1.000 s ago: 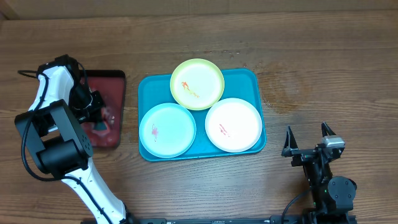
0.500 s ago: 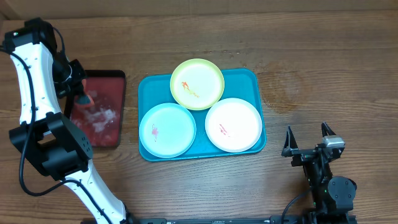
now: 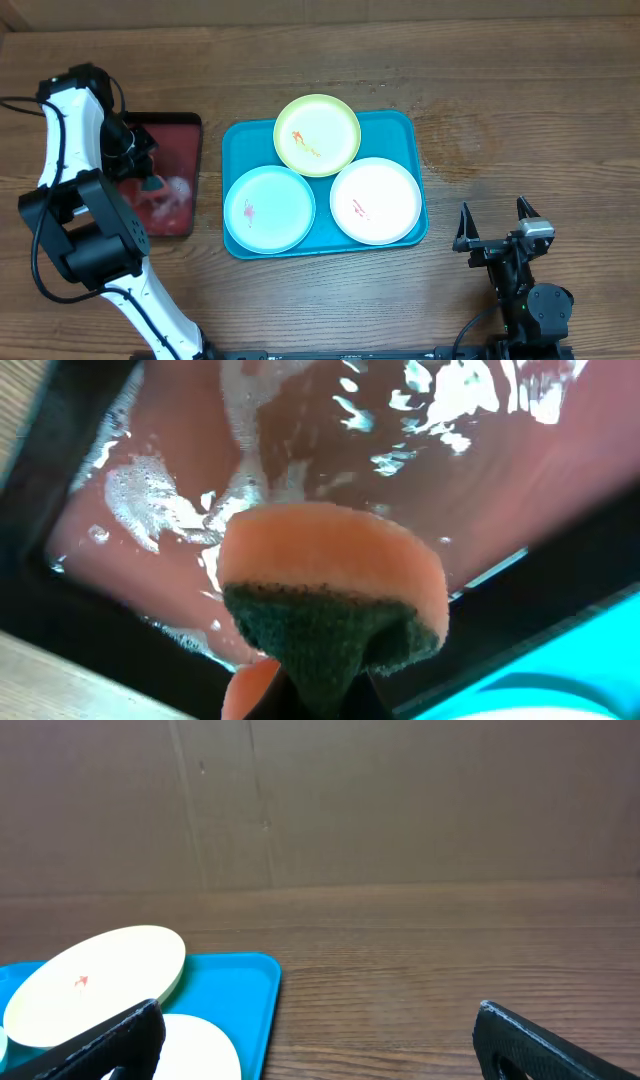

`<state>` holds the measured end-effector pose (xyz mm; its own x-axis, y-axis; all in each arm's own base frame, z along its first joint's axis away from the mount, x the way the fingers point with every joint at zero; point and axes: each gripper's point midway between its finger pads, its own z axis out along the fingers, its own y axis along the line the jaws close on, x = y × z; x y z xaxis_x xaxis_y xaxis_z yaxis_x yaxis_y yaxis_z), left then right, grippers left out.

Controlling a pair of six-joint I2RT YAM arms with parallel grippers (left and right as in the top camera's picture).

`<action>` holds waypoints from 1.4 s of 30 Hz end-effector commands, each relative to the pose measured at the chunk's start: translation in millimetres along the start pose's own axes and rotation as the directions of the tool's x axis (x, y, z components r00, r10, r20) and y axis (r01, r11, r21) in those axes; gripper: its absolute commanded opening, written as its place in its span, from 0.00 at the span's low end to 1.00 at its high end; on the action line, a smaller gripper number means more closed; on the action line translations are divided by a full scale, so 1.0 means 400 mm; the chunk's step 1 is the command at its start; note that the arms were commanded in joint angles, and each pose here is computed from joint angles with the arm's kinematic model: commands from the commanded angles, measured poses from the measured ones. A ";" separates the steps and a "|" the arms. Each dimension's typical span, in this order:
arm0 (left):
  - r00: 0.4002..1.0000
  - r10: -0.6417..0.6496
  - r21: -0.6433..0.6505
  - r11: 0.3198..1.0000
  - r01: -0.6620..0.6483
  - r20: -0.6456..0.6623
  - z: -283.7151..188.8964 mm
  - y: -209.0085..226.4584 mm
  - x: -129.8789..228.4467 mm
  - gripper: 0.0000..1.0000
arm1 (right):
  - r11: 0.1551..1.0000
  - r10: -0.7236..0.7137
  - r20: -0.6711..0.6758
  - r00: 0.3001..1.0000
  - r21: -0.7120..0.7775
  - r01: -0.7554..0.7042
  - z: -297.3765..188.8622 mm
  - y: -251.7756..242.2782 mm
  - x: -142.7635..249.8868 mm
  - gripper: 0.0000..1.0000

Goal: Clean dirty plates on tray and stack at the side

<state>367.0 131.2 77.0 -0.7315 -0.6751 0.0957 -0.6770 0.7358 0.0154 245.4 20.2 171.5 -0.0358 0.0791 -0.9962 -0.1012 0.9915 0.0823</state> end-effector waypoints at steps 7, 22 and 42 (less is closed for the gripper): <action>0.993 -0.002 0.049 0.999 -0.004 0.121 -0.078 -0.054 0.005 0.04 | 1.000 -0.005 0.007 1.000 0.013 0.005 0.000 -0.007 0.002 1.00; 0.971 0.020 0.102 0.994 -0.046 0.240 -0.171 -0.064 0.022 0.04 | 0.959 0.060 0.423 0.904 -0.277 0.066 -0.081 0.127 -0.263 1.00; 0.969 0.021 0.097 0.994 -0.046 0.244 -0.155 -0.061 0.022 0.04 | 0.720 0.056 -0.215 0.975 -0.668 -0.189 0.006 0.332 -0.608 1.00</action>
<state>384.3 108.1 139.0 -0.7484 -0.6466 -0.1476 -0.6408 0.7624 -0.0903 248.7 95.8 405.6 -0.2063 0.0675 -0.9762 -0.5304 0.8306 0.1695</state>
